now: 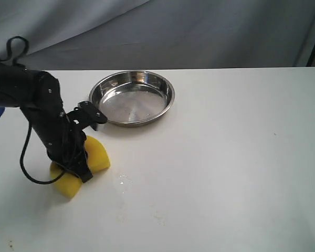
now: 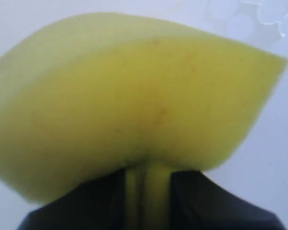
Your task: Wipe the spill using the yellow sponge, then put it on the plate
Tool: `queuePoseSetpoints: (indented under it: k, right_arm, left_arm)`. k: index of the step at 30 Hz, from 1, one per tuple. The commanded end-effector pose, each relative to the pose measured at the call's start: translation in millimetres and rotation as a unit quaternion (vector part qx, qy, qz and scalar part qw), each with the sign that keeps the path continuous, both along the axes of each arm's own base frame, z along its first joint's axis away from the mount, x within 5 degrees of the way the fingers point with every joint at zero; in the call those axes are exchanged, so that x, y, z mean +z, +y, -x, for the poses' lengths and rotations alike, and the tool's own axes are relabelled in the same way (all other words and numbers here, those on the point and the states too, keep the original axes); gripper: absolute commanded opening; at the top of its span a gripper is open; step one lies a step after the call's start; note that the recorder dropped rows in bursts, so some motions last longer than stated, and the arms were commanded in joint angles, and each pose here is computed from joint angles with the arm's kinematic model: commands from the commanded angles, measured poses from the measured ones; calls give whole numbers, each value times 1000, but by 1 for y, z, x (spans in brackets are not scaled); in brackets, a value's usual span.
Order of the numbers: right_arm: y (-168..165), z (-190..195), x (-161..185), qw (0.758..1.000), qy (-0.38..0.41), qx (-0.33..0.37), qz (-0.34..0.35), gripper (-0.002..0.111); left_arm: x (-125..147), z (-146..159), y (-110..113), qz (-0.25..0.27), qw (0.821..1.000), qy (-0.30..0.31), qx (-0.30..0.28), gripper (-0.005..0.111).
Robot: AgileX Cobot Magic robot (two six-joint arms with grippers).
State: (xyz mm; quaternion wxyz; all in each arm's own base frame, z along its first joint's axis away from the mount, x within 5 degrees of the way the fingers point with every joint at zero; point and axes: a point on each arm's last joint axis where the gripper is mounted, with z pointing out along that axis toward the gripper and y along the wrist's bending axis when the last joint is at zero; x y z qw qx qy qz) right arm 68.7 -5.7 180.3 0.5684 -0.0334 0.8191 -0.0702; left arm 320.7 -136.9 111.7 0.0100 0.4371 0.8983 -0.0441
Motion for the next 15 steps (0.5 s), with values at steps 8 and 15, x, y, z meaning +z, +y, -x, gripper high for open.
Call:
queuePoseSetpoints:
  k: [8, 15]
  right_arm:
    - [0, 0, -1, 1000, -1, -2, -3, 0]
    - [0, 0, -1, 1000, -1, -2, -3, 0]
  left_arm:
    - [-22, 78, -100, -8, 987, 71, -145, 0]
    - [-20, 123, -134, -11, 973, 108, -202, 0]
